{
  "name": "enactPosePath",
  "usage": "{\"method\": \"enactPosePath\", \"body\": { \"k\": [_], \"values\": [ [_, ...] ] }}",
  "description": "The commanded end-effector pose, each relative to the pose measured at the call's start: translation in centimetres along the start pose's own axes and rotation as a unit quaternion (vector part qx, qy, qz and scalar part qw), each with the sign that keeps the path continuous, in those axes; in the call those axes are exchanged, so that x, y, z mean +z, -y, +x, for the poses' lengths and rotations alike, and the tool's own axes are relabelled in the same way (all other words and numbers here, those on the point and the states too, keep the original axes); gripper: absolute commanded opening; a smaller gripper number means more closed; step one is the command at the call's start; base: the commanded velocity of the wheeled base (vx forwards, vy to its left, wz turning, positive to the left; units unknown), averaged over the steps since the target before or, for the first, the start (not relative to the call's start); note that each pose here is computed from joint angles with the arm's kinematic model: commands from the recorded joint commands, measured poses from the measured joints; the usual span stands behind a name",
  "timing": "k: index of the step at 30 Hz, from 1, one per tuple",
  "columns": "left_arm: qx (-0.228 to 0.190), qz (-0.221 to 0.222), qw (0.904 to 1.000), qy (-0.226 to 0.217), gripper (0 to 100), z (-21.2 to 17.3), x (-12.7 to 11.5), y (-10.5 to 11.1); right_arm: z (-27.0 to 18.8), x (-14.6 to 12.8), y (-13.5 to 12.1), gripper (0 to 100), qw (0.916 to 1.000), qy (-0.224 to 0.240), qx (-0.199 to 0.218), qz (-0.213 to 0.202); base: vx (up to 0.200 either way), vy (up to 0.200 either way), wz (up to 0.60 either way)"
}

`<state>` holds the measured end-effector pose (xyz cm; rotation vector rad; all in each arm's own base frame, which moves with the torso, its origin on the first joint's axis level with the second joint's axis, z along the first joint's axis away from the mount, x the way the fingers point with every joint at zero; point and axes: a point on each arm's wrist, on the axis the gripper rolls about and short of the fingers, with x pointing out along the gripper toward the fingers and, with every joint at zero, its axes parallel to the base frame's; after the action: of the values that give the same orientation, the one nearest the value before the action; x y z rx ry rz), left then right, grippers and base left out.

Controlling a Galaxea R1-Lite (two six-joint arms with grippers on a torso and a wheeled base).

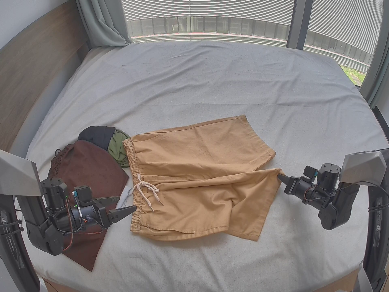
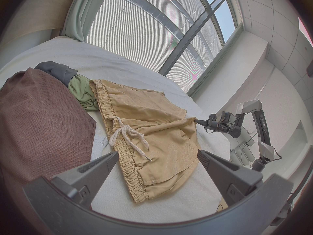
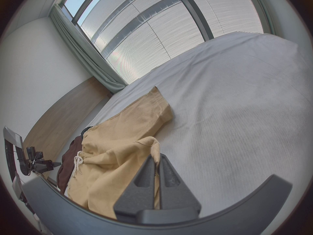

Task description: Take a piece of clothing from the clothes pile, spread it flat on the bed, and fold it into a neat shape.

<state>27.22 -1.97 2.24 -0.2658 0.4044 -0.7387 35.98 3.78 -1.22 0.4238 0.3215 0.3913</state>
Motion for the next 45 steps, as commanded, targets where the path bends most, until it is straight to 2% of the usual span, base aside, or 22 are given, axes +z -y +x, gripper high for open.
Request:
{"method": "enactPosePath", "body": {
  "k": [1, 12, 29, 30, 37, 45],
  "values": [
    [0.000, -0.001, 1.0000, -0.001, 100, 0.0, -0.1, 0.0, 1.4, 0.0, 0.4, 0, 0.9999, 0.015, 0.001, -0.005, 0.000, 0.000, 0.00],
    [0.000, -0.002, 1.0000, -0.001, 100, 0.0, -0.1, 0.0, 3.5, 0.3, 0.7, 0, 0.9989, 0.045, 0.000, -0.014, 0.000, 0.000, 0.00],
    [0.000, -0.002, 1.0000, 0.000, 100, 0.0, 0.0, 0.0, 3.5, 0.5, 0.6, 0, 0.9987, 0.049, 0.002, -0.015, 0.000, 0.000, 0.00],
    [0.000, -0.002, 1.0000, 0.000, 100, 0.0, 0.0, 0.0, 3.5, 0.5, 0.6, 100, 0.9986, 0.050, 0.002, -0.017, 0.000, 0.000, 0.00],
    [0.000, 0.010, 0.9999, -0.001, 100, 0.0, 0.0, 0.0, 1.8, 1.3, -0.3, 100, 0.9989, 0.043, 0.003, -0.017, 0.000, 0.000, 0.00],
    [-0.013, 0.012, 0.9998, -0.001, 100, -0.1, 0.0, 0.0, -2.0, 2.0, -2.0, 100, 0.9990, 0.004, 0.043, -0.011, 0.000, 0.000, 0.00]
  ]
}}
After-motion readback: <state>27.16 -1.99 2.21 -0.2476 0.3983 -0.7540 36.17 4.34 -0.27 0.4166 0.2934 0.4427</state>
